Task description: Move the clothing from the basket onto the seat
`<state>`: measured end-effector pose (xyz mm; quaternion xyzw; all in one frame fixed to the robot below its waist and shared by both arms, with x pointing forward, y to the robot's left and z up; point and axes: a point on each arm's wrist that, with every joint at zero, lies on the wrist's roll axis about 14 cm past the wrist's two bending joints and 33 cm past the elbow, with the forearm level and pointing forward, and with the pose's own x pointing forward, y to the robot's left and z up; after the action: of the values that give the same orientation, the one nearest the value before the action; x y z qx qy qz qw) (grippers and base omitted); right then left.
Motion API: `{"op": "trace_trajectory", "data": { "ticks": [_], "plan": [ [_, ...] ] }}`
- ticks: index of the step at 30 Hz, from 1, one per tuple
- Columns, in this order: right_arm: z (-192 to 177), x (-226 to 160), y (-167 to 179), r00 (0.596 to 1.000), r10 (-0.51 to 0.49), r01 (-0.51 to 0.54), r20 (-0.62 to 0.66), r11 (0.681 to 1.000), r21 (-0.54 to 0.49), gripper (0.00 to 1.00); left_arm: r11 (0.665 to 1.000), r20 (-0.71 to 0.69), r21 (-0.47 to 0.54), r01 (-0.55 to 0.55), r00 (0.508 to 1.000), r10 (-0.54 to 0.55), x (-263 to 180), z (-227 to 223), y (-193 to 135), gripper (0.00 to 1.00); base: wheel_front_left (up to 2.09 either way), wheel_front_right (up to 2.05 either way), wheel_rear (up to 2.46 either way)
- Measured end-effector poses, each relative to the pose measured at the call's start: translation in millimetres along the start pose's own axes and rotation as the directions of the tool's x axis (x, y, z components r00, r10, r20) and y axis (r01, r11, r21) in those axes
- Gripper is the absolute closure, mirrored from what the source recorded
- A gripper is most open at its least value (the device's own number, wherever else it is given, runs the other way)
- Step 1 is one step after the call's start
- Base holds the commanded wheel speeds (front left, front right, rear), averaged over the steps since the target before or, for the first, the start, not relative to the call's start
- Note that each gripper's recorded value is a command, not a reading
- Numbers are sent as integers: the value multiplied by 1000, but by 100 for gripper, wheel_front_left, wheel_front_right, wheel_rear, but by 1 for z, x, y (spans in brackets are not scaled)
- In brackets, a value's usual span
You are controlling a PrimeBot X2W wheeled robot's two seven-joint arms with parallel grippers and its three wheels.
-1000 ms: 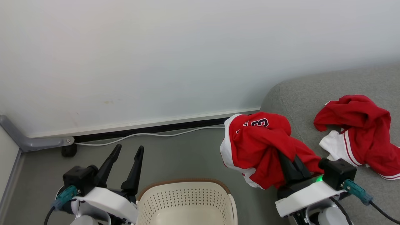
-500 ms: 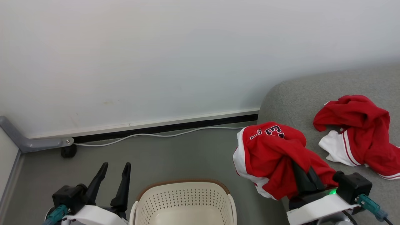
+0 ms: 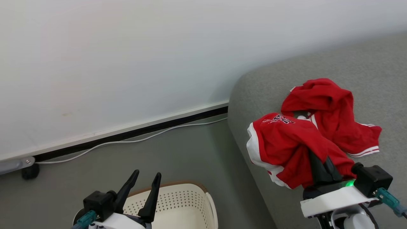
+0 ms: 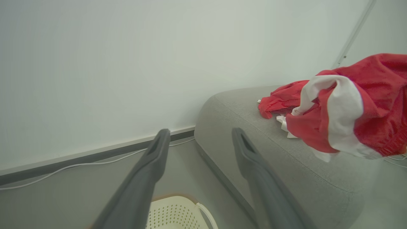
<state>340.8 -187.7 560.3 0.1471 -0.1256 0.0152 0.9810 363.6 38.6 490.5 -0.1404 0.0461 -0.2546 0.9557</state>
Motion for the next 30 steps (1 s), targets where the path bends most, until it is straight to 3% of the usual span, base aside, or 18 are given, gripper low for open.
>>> {"op": "trace_trajectory", "data": {
  "ticks": [8, 18, 30],
  "plan": [
    [23, -24, -52, 985, -166, 169, 55, 984, -48, 100, 979, -63, -11, 202, 977, -203, 29, -20, -60, 0, 0, 0, 0],
    [44, -64, -101, 936, -337, 346, 104, 934, -84, 100, 904, -127, -29, 426, 896, -426, 35, -42, -132, 0, 0, 0, 0],
    [59, -57, -124, 908, -394, 408, 142, 909, -84, 100, 880, -157, -55, 473, 866, -475, 39, -54, -146, 0, 0, 0, 0]
  ]
}}
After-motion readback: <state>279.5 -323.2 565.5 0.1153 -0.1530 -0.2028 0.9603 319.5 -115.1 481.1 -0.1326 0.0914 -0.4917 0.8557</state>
